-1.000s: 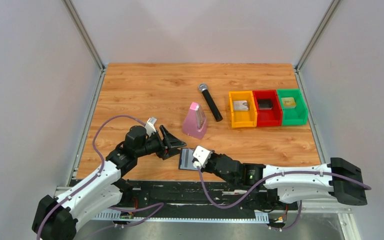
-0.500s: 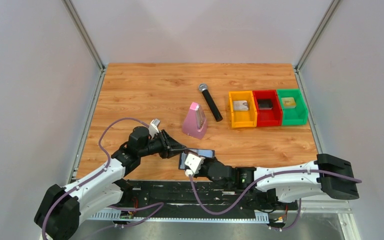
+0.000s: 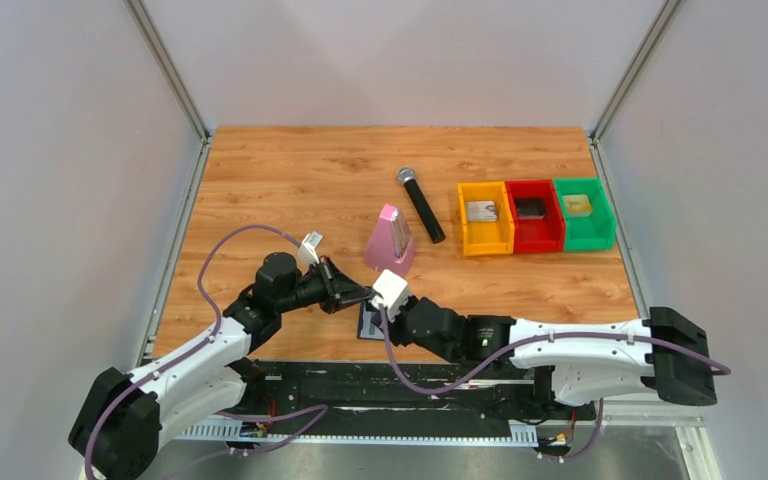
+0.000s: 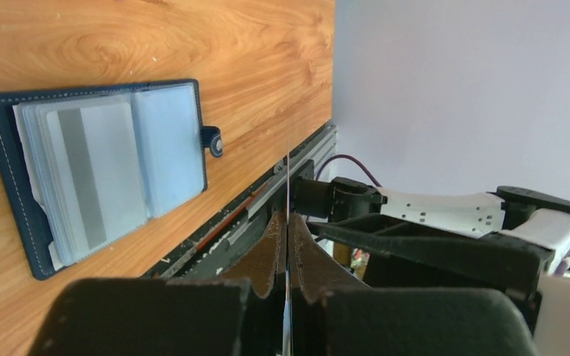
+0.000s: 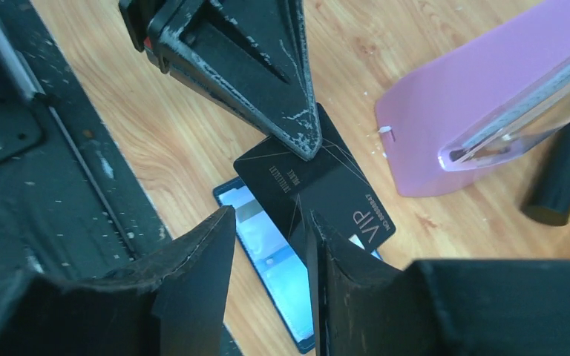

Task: Take the credit cards out of the card holder
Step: Pick up the credit card from the card holder.

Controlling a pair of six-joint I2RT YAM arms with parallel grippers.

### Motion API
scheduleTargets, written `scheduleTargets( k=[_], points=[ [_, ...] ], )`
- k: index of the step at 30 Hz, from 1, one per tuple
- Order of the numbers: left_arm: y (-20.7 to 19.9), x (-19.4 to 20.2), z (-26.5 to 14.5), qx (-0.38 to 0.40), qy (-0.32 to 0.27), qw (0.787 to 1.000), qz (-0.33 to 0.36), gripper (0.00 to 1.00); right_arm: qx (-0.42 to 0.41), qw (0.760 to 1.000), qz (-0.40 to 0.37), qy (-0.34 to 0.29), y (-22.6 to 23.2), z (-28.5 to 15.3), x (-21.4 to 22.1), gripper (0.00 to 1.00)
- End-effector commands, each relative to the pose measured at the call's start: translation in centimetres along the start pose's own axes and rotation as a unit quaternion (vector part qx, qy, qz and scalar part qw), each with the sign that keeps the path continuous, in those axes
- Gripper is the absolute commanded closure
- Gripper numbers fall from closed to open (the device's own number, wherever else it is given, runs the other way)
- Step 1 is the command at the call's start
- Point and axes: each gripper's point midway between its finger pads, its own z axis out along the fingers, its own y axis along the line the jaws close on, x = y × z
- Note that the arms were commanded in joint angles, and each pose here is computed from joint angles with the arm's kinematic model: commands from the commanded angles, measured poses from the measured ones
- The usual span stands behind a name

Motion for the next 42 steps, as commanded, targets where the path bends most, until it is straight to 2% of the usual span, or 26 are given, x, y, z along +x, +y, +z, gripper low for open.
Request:
scheduleTargets(
  k=[1, 7, 15, 20, 24, 27, 31, 36, 42],
  points=[
    [-0.6, -0.5, 0.2, 0.029, -0.009, 0.995, 0.094, 1.0, -0.08, 0.984, 0.16, 0.005, 1.0, -2.0, -1.8, 0.58],
    [-0.7, -0.3, 0.2, 0.056, -0.012, 0.987, 0.147, 1.0, -0.122, 0.939, 0.321, -0.01, -2.2, -3.6, -3.0, 0.55],
    [-1.2, -0.1, 0.1, 0.075, -0.005, 0.982, 0.176, 1.0, -0.118, 0.902, 0.416, 0.01, -4.6, -3.5, -1.2, 0.49],
    [-1.3, 0.1, 0.1, 0.077, 0.0, 0.98, 0.181, 1.0, -0.129, 0.898, 0.421, 0.016, -4.7, -3.3, -0.8, 0.49],
    [-1.7, 0.6, 0.1, 0.084, 0.022, 0.979, 0.185, 1.0, -0.152, 0.919, 0.363, 0.009, -4.8, -3.8, -1.0, 0.48],
    [-2.1, 1.8, 0.0, 0.097, 0.066, 0.975, 0.19, 1.0, -0.172, 0.934, 0.314, 0.011, -5.3, -4.2, -0.9, 0.47],
    [-2.9, 3.2, -0.3, 0.12, 0.123, 0.967, 0.188, 1.0, -0.209, 0.936, 0.282, 0.028, -5.2, -4.2, -1.0, 0.45],
    [-4.1, 4.3, -0.6, 0.142, 0.158, 0.956, 0.204, 1.0, -0.278, 0.918, 0.277, 0.057, -3.3, -3.7, -1.0, 0.45],
    [-4.6, 5.0, -0.6, 0.149, 0.188, 0.945, 0.22, 1.0, -0.334, 0.894, 0.289, 0.076, -1.9, -3.1, -1.3, 0.51]
  ],
)
